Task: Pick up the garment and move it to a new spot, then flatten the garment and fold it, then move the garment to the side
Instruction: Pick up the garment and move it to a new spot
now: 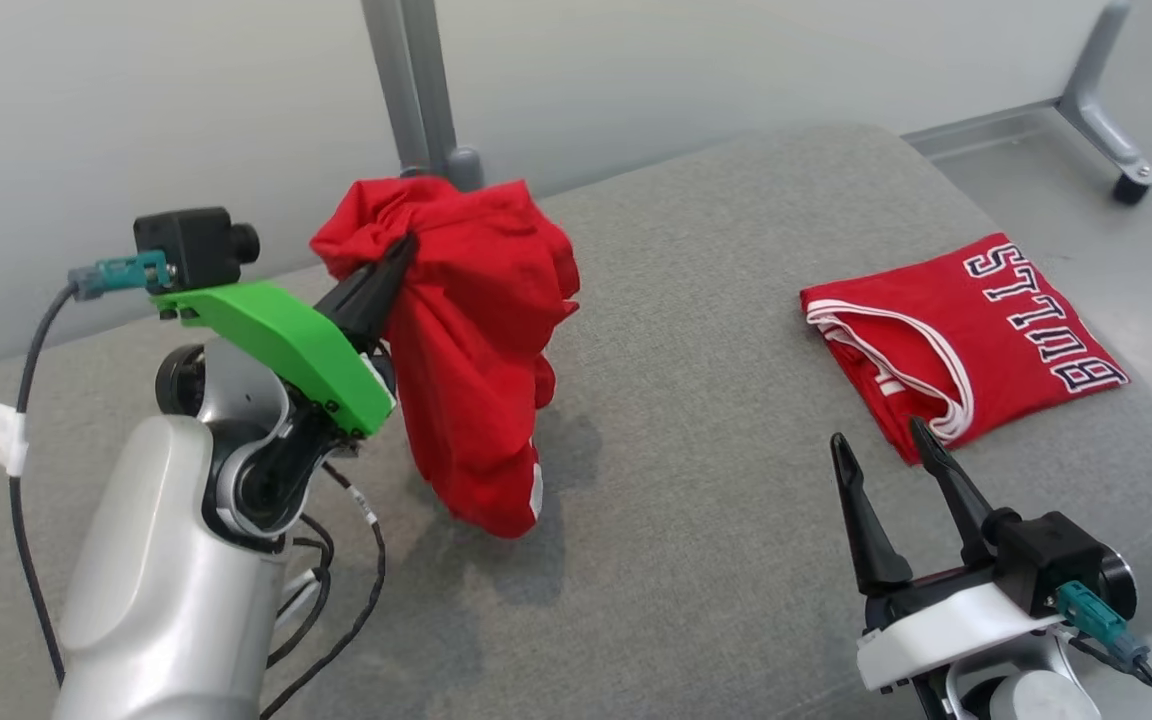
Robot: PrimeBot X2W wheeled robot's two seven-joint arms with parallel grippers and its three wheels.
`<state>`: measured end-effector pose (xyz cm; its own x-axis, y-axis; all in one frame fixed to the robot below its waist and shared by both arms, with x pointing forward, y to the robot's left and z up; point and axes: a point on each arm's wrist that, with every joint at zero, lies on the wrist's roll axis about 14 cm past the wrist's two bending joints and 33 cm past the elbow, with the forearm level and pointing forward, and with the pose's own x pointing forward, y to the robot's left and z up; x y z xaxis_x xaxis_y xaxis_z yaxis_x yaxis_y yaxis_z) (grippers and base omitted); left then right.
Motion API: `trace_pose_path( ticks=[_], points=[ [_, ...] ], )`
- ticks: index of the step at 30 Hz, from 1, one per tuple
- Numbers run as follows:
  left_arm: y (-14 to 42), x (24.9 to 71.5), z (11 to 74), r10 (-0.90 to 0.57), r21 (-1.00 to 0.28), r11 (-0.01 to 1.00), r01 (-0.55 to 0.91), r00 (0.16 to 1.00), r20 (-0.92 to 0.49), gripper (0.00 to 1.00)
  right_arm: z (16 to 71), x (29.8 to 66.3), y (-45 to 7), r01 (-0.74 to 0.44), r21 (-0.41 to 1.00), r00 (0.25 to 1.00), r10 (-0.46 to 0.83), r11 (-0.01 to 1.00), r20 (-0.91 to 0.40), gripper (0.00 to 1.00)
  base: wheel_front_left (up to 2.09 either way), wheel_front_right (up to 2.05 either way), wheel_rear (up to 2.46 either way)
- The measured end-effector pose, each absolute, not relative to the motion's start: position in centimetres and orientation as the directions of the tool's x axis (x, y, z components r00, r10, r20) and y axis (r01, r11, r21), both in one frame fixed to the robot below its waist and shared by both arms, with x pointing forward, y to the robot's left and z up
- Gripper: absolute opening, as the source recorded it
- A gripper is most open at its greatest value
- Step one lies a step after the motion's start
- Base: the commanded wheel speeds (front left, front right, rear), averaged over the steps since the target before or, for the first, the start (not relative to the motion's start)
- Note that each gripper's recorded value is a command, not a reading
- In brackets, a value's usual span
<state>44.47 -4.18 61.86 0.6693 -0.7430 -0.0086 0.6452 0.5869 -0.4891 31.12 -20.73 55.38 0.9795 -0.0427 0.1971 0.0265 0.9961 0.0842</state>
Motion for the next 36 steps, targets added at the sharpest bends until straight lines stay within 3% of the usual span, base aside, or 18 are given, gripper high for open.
trace_pose_path(
  ticks=[10, 11, 12, 13, 20, 28, 36],
  points=[
    [-6.5, 44.4, 48.3, -0.718, -0.488, 0.68, 0.548, 0.635, -0.287, 0.0, 54.0, 30.1, -23.4, 0.127, 0.07, 0.981, -0.136, 0.989, 0.14, 1.0, 0.0, 0.0, 0.0],
    [-6.2, 44.5, 47.3, -0.701, -0.473, 0.698, 0.537, 0.646, -0.301, 0.23, 53.9, 30.1, -23.5, 0.13, 0.07, 0.981, -0.139, 0.989, 0.134, 1.0, 0.0, 0.0, 0.0],
    [-5.9, 44.7, 46.6, -0.682, -0.449, 0.719, 0.531, 0.664, -0.306, 0.78, 53.7, 30.1, -23.5, 0.134, 0.07, 0.982, -0.142, 0.989, 0.128, 1.0, 0.0, 0.0, 0.0],
    [-5.7, 44.8, 46.1, -0.666, -0.427, 0.735, 0.526, 0.679, -0.31, 1.0, 53.6, 30.2, -23.5, 0.134, 0.07, 0.982, -0.141, 0.989, 0.125, 1.0, 0.0, 0.0, 0.0],
    [-3.2, 44.2, 44.4, -0.567, -0.384, 0.804, 0.455, 0.782, -0.259, 1.0, 53.4, 30.7, -23.3, 0.12, 0.071, 0.984, -0.128, 0.99, 0.121, 1.0, 0.0, 0.0, 0.0],
    [3.9, 43.7, 47.5, -0.377, -0.325, 0.884, 0.335, 0.923, -0.073, 1.0, 53.7, 31.6, -21.7, 0.045, 0.064, 0.99, -0.053, 0.997, 0.134, 1.0, 0.0, 0.0, 0.0],
    [11.8, 38.8, 49.6, -0.178, -0.261, 0.949, 0.179, 0.984, 0.028, 1.0, 53.0, 32.5, -19.4, -0.052, 0.056, 0.991, 0.045, 0.997, 0.123, 1.0, 0.0, 0.0, 0.0]
  ],
)
